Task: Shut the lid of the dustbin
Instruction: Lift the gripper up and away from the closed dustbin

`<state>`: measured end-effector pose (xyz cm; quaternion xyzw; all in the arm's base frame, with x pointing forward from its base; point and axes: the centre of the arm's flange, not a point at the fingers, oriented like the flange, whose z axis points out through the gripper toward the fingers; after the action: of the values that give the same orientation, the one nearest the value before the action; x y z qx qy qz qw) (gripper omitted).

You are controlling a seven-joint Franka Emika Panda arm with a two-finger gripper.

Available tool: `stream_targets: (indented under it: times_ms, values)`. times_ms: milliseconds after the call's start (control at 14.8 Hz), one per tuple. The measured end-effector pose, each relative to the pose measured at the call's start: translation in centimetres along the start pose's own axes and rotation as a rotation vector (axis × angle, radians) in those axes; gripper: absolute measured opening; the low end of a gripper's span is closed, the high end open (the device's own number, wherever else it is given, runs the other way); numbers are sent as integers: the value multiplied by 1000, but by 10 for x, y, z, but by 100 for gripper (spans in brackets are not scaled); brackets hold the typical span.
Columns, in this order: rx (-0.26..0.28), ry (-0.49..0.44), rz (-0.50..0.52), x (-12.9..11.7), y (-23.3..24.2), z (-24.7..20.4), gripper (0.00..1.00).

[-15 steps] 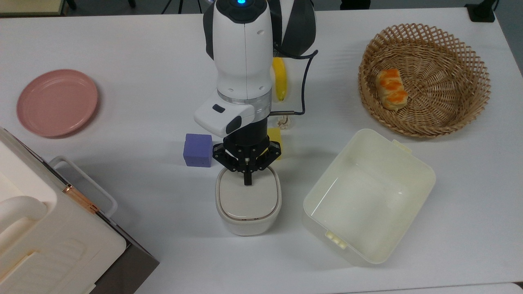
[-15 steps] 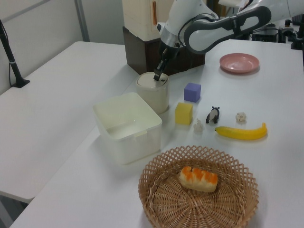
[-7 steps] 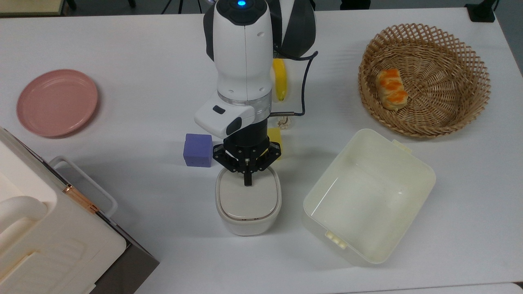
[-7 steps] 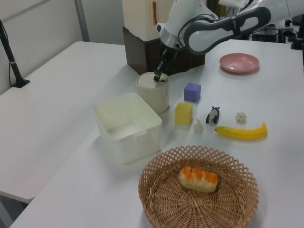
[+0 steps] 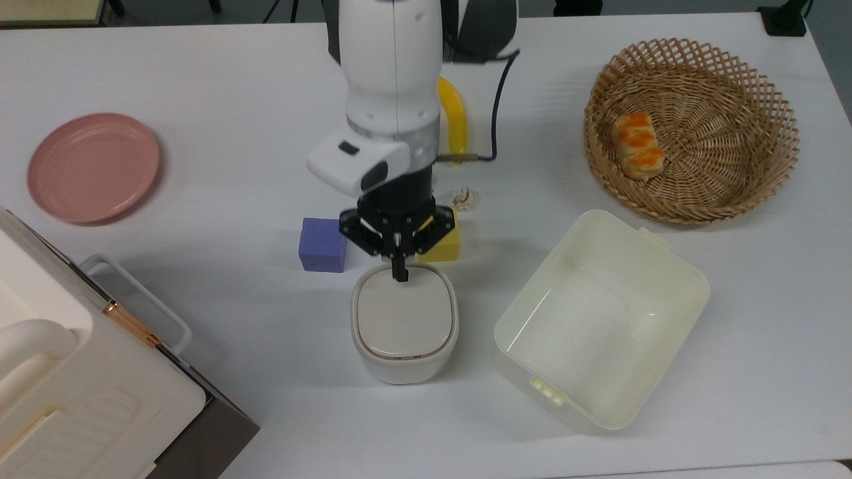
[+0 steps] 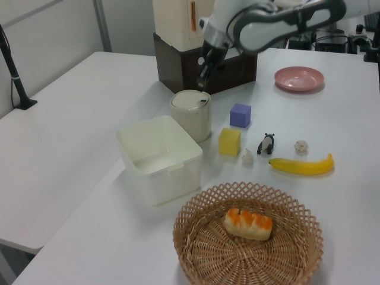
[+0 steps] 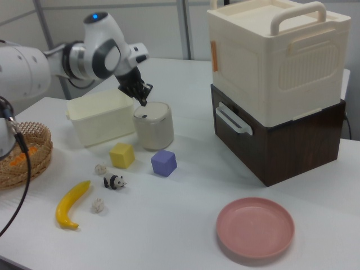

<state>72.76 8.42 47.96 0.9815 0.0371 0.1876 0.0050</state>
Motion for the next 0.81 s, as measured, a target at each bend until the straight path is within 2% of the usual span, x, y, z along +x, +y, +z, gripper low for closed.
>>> stream_targets:
  times_ms: [337,606,808]
  values:
    - [-15,-98,18,-13,14,-76,1]
    - [-26,-222,34,-37,25,-129,1]
    - [-30,-271,40,-56,29,-164,1]
